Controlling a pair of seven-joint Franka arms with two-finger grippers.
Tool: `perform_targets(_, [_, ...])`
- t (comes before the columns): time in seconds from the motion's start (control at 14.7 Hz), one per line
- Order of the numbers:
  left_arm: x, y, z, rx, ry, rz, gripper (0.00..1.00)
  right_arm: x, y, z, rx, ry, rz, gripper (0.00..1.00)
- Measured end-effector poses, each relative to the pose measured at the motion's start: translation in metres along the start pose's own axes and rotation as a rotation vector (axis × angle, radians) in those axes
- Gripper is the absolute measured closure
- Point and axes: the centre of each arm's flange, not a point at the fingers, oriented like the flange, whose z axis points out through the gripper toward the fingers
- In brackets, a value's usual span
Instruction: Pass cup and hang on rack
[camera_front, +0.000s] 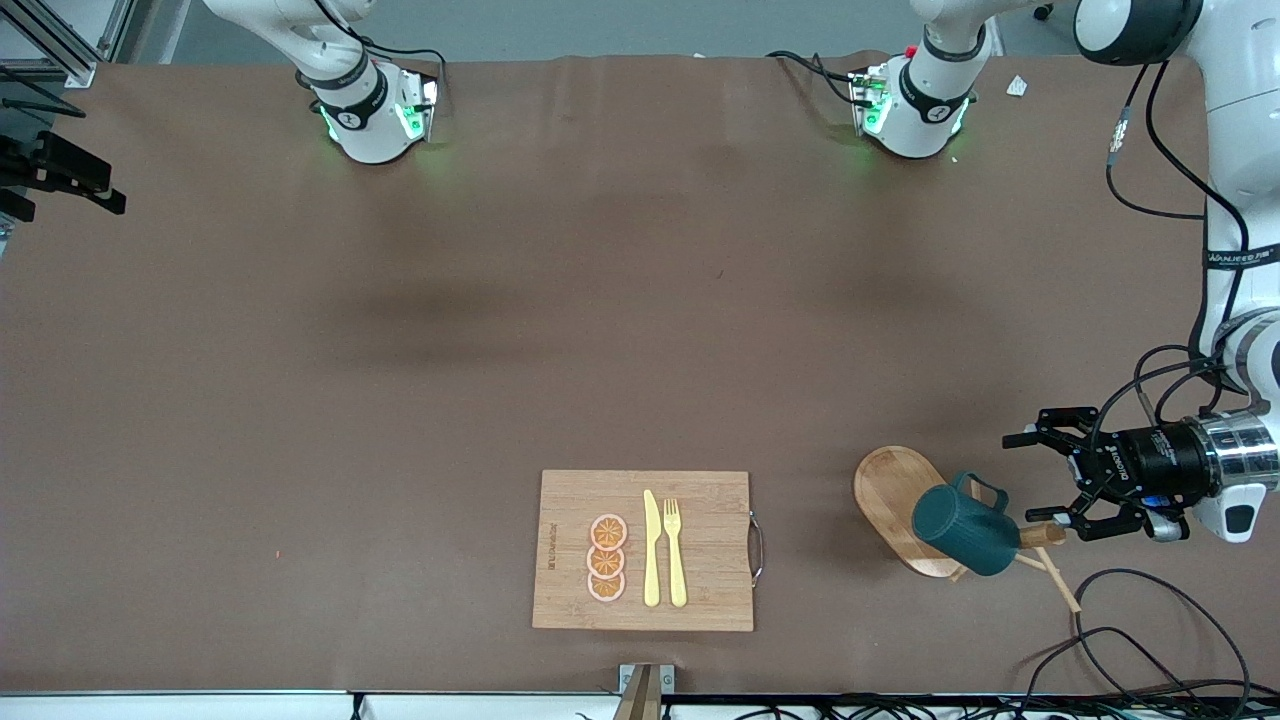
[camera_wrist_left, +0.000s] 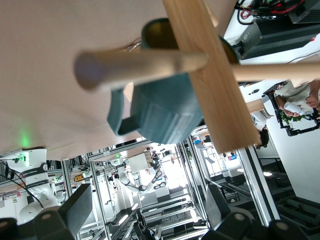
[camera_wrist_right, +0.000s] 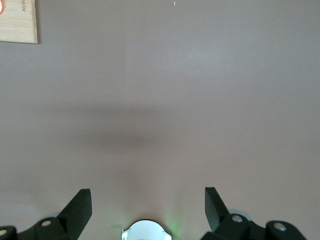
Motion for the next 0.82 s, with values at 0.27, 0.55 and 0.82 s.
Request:
perform_targets(0.27, [-0.034,0.006,-0.005,0.063,0.076,0.105,0.00,0.000,0.000,0.000,0.000,0.000,0.000,0.00])
perform_targets(0.55, [-0.088,0.007,0.007,0.226,0.203,0.280,0.00,0.000,0.000,0.000,0.000,-0.002,0.000,0.00])
perform_targets(0.82, [-0.142,0.006,0.031,0.385,0.329,0.407,0.00,0.000,0.000,0.000,0.000,-0.003,0.000,0.00])
